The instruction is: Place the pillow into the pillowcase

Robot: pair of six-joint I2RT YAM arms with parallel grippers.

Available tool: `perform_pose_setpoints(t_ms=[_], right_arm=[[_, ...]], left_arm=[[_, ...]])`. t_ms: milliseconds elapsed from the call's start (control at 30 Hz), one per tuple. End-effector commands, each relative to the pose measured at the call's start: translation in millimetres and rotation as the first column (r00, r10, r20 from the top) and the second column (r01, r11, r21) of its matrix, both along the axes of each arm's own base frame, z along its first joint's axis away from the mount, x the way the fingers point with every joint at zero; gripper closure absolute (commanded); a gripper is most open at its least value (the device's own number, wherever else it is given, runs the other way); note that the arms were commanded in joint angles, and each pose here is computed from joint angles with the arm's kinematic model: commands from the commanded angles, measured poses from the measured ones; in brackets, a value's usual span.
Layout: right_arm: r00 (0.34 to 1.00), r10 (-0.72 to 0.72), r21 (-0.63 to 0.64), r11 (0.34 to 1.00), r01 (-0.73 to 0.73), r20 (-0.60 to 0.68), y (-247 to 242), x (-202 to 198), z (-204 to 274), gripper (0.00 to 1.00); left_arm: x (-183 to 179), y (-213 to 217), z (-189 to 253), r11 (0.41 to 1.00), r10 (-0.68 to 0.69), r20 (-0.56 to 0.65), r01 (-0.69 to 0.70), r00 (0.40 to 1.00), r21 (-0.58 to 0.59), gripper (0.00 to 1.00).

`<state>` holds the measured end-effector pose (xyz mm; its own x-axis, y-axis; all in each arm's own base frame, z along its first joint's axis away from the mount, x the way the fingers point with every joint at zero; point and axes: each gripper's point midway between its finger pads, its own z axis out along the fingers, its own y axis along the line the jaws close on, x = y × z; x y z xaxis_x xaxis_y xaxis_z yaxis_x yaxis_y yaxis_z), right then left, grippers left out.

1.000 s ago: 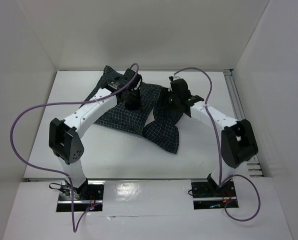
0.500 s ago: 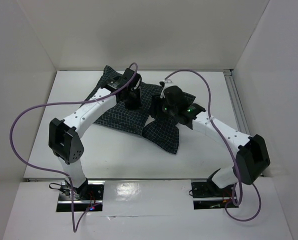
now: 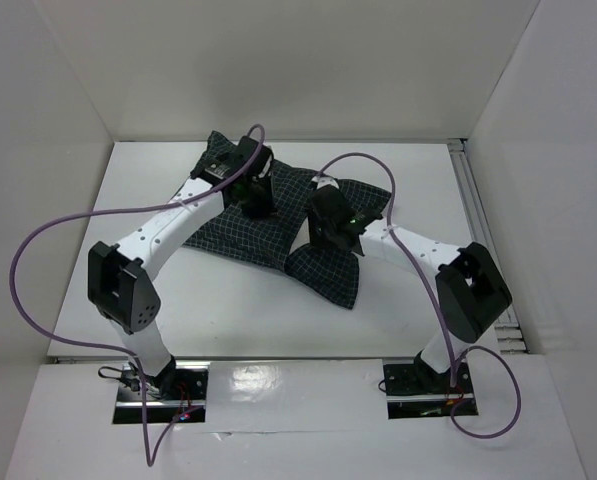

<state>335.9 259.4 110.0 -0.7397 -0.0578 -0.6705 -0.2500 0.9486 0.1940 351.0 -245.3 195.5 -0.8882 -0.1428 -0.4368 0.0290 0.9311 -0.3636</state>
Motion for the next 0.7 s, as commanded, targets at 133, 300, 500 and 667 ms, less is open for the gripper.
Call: perform_pose_setpoints(t_ms=[133,300,500,667], right_arm=[[0.995,-0.013,0.041,0.999,0.008,0.101,12.1,10.0,45.4,1.00],[0.991,0.002,0.091,0.996,-0.014,0.135,21.0,13.4,64.1,1.00],[0.996,0.020,0.077,0.997,-0.026,0.086,41.1,43.0,31.8,1.00],[0.993,0.038,0.118,0.992,-0.052,0.112,44.3,56.2,51.1,0.54]], left_arm=[[1.2,47.9,6.1,0.994,0.105,0.018,-0.105,0.994,0.002,1.00],[0.6,76.0,-4.7,0.985,0.170,-0.004,-0.170,0.985,0.026,1.00],[-0.8,131.1,-16.2,0.949,0.314,-0.018,-0.313,0.949,0.047,1.00],[-9.7,198.2,-38.1,0.872,0.489,-0.062,-0.488,0.870,0.038,0.84]])
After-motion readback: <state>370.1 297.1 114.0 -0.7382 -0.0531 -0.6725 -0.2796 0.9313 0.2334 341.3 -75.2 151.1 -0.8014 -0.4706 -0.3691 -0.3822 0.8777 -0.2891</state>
